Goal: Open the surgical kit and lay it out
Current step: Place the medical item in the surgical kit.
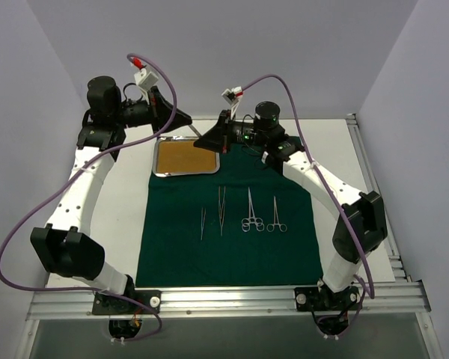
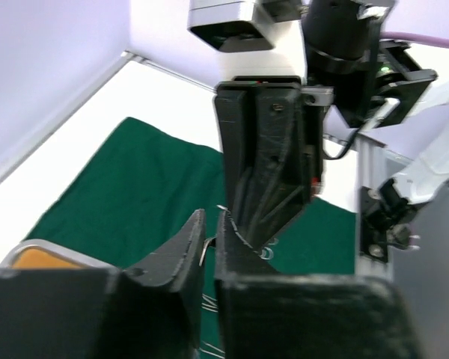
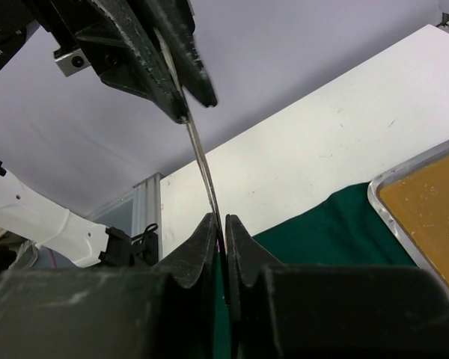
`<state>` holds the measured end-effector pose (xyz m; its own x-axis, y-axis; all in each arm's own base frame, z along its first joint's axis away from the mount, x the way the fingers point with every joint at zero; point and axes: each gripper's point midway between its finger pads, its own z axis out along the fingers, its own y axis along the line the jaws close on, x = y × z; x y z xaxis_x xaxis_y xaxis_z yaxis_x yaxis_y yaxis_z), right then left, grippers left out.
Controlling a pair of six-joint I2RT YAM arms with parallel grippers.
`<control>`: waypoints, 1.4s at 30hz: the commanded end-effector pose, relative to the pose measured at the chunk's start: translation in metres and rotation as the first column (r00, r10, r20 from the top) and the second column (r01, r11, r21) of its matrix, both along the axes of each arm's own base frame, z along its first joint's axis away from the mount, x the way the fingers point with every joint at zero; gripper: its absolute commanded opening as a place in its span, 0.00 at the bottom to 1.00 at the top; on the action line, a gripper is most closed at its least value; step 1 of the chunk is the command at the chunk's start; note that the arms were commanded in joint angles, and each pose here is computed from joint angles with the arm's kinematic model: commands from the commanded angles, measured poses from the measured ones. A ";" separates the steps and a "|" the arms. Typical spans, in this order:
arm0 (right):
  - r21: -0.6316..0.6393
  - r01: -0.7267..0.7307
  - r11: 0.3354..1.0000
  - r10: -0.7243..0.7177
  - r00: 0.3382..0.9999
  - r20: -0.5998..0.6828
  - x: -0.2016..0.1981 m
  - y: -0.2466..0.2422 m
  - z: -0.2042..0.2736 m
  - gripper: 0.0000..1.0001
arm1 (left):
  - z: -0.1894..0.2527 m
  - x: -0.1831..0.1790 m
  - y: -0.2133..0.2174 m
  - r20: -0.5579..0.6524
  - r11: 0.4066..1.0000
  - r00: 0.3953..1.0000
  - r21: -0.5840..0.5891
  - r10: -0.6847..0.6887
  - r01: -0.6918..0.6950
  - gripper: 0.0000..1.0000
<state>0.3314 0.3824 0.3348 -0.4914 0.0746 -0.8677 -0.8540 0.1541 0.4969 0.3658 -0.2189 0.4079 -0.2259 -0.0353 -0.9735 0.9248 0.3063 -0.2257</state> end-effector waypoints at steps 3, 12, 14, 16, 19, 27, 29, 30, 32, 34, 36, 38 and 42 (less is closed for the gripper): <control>0.053 -0.007 0.999 0.003 0.998 0.068 -0.010 -0.003 0.029 0.00 | 0.018 -0.012 0.000 0.067 1.000 0.998 -0.007 -0.004 0.005 0.02; -0.157 0.230 0.961 -0.222 0.973 0.062 0.030 -0.011 -0.011 0.76 | -0.032 0.014 0.004 -0.120 0.954 0.953 0.149 0.280 -0.261 0.02; -0.235 0.279 0.931 -0.263 0.960 0.096 0.030 -0.014 -0.019 0.82 | -0.059 0.025 0.016 -0.190 0.886 0.880 0.263 0.435 -0.382 0.02; -0.290 0.351 0.890 -0.307 0.933 0.189 0.032 -0.012 -0.023 0.86 | -0.081 0.030 0.027 -0.240 0.824 0.811 0.365 0.533 -0.433 0.02; -0.353 0.406 0.843 -0.332 0.909 0.253 0.028 -0.012 -0.032 0.89 | -0.106 0.036 0.048 -0.227 0.686 0.695 0.527 0.683 -0.502 0.02; -0.434 0.422 0.796 -0.336 0.904 0.264 0.023 0.016 -0.068 0.54 | -0.119 0.031 0.049 -0.311 0.636 0.583 0.579 0.751 -0.510 0.02; -0.395 0.448 0.802 -0.377 0.893 0.247 0.027 0.019 -0.064 0.51 | -0.120 0.028 0.048 -0.333 0.637 0.566 0.577 0.754 -0.510 0.02; -0.372 0.457 0.808 -0.389 0.888 0.246 0.029 0.021 -0.061 0.50 | -0.120 0.027 0.047 -0.343 0.640 0.561 0.579 0.753 -0.506 0.02; -0.357 0.466 0.810 -0.403 0.884 0.238 0.032 0.023 -0.063 0.48 | -0.122 0.024 0.046 -0.371 0.641 0.537 0.577 0.758 -0.506 0.02; -0.343 0.466 0.816 -0.412 0.884 0.220 0.033 0.027 -0.068 0.46 | -0.122 0.023 0.045 -0.407 0.647 0.510 0.568 0.758 -0.508 0.02; -0.328 0.463 0.824 -0.418 0.886 0.199 0.029 0.032 -0.072 0.45 | -0.122 0.022 0.045 -0.428 0.647 0.489 0.565 0.760 -0.512 0.02; -0.300 0.476 0.827 -0.433 0.879 0.200 0.026 0.033 -0.073 0.45 | -0.123 0.023 0.047 -0.447 0.637 0.455 0.565 0.770 -0.525 0.02; -0.285 0.519 0.806 -0.458 0.851 0.256 0.018 0.040 -0.070 0.47 | -0.127 0.026 0.052 -0.461 0.598 0.383 0.581 0.801 -0.552 0.02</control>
